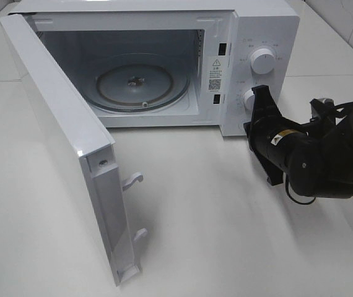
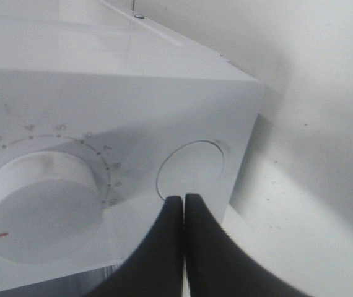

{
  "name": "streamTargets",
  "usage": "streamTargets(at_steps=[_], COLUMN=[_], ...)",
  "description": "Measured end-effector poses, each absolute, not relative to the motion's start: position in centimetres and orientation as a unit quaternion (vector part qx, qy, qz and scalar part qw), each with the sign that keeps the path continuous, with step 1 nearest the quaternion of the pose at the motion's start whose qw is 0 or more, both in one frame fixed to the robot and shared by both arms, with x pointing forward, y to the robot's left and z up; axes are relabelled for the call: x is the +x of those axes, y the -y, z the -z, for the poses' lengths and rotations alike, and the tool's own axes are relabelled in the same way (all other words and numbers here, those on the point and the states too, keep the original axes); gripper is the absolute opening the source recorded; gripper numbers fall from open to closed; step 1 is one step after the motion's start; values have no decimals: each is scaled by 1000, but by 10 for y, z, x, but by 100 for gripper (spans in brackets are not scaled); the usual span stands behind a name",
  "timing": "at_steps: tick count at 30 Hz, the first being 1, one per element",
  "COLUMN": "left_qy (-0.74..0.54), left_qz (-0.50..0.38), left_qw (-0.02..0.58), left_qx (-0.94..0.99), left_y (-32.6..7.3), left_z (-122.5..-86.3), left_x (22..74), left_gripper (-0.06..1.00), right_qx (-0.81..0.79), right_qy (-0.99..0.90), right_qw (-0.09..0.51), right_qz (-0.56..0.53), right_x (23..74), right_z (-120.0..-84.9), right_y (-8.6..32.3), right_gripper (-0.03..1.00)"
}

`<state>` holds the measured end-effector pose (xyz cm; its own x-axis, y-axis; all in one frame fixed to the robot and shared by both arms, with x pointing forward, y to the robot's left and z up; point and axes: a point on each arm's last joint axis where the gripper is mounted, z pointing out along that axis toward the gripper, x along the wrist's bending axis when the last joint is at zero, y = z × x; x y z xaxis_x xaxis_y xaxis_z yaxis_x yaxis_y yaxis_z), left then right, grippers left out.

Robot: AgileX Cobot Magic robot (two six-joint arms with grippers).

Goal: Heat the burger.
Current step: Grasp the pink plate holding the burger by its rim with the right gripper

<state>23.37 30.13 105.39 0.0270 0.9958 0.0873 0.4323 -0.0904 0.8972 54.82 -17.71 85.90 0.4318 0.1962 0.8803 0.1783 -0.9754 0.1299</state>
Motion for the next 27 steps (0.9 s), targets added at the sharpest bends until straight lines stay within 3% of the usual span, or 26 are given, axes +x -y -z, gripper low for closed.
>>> streamTargets(at_steps=[8,17,21,27], left_qy=[-573,-573,-573,-573], left_qz=[-397,-397,-397,-397], left_qw=[355,355,355,355], left_qx=[623,623,623,623], left_y=[-301,-301,-301,-301], left_z=[-1054,-1054,-1054,-1054], left_x=[234,234,234,234], left_gripper=[99,99,99,99], right_qx=[847,792,753,651], right_qy=[-183,-431,-525,-690], right_qw=[51,129,132,90], right_qz=[-497,-413,-374,-303], right_x=[524,496,485,458], right_z=[-872,-910,-921,-933], right_y=[188,193,191,187], right_gripper=[3,3,3,3])
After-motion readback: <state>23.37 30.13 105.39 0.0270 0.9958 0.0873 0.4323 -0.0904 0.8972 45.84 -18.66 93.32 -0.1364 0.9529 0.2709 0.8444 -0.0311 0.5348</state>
